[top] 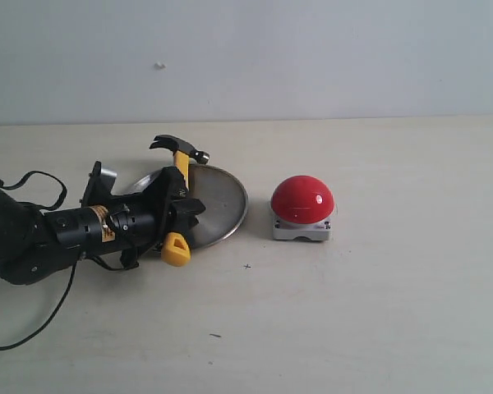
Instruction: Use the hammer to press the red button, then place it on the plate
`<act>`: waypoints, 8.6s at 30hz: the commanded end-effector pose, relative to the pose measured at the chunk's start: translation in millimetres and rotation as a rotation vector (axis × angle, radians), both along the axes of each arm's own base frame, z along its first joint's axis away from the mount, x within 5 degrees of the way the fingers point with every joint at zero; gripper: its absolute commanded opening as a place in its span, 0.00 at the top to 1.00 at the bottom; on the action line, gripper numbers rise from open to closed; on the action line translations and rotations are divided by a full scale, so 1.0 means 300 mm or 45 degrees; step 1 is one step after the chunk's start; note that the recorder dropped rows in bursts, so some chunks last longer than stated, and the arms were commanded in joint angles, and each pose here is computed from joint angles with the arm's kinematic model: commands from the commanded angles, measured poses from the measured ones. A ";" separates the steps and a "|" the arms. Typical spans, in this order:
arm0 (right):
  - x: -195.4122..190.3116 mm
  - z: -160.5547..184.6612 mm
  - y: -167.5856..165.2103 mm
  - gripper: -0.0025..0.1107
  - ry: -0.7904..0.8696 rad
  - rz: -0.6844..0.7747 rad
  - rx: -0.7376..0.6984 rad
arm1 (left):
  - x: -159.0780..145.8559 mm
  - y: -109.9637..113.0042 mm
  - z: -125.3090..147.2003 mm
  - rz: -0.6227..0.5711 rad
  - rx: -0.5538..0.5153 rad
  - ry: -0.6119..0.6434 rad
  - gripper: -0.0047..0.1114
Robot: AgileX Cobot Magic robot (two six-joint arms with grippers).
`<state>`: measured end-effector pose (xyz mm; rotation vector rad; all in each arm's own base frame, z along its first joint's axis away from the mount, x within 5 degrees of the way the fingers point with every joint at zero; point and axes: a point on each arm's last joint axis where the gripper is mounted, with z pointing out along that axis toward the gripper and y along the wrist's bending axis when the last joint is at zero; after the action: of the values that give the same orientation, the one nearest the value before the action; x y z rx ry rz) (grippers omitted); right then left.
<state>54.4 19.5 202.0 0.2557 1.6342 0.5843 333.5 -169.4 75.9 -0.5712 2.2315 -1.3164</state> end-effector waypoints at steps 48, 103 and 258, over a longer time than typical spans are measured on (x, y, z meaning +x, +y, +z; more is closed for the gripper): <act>0.000 -0.003 -0.002 0.98 -0.006 -0.009 -0.009 | -0.121 -0.026 0.199 -0.340 -0.343 -0.349 0.50; 0.000 -0.003 -0.002 0.98 -0.006 -0.009 -0.009 | -0.930 0.524 0.417 0.357 0.860 -1.021 0.96; 0.005 0.034 -0.083 0.98 -0.188 -0.412 -0.403 | -0.927 0.529 0.417 0.329 1.160 -1.163 0.96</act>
<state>56.2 -5.6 213.5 0.2391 1.4763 0.0962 55.8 -10.8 199.6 0.1006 1.6362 -0.2095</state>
